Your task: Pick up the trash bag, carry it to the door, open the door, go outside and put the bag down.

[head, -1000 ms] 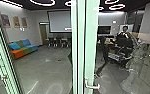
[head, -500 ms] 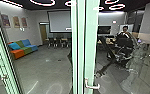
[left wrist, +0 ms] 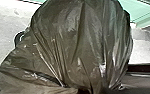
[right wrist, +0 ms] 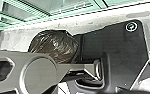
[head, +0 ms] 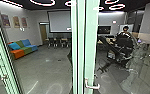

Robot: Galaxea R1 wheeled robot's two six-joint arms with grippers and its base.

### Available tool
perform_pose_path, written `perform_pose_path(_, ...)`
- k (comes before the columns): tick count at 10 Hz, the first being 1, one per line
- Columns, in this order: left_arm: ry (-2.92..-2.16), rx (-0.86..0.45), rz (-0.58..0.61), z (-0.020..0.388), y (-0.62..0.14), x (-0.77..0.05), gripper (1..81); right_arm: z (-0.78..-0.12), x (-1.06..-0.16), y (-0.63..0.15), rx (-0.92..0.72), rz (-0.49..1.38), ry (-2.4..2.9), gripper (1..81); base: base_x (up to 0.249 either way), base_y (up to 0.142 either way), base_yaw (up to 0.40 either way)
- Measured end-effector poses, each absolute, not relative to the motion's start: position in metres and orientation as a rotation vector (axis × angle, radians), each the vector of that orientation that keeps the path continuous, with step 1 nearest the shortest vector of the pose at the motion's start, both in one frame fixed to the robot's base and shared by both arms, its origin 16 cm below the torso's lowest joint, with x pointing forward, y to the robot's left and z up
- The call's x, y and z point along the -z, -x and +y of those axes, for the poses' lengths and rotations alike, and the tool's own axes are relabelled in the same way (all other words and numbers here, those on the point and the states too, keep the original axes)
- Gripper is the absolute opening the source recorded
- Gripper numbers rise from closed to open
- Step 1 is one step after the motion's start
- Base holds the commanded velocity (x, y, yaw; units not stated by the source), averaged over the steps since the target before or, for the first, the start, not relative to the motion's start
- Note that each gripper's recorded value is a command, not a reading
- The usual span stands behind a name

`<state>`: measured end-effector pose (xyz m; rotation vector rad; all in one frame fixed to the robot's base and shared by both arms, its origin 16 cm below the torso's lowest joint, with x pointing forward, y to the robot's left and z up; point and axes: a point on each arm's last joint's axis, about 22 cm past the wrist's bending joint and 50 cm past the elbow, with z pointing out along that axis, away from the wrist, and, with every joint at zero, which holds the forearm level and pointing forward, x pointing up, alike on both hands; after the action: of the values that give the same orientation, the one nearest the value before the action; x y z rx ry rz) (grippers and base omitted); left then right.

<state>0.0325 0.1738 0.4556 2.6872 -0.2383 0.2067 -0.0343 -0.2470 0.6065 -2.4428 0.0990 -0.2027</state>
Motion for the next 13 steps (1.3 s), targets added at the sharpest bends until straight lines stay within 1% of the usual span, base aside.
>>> perform_pose_path(4, -2.682, -0.208, -0.238, 0.169, -0.032, -0.456, 1.0, -0.296, -0.676, 0.029, 0.259, 0.111, 2.443, 81.1, 0.0, 0.0, 0.0)
perform_pose_path(7, -2.674, -0.209, -0.236, 0.162, -0.032, -0.457, 1.0, -0.309, -0.723, 0.023, 0.293, 0.116, 2.426, 81.1, 0.0, 0.0, 0.0)
perform_pose_path(11, -2.665, -0.21, -0.234, 0.155, -0.031, -0.457, 1.0, -0.329, -0.794, 0.0, 0.383, 0.092, 2.421, 81.1, 0.0, 0.0, 0.0)
perform_pose_path(13, -2.662, -0.21, -0.233, 0.152, -0.031, -0.458, 1.0, -0.336, -0.825, -0.026, 0.463, 0.054, 2.417, 81.1, 0.0, 0.0, 0.0)
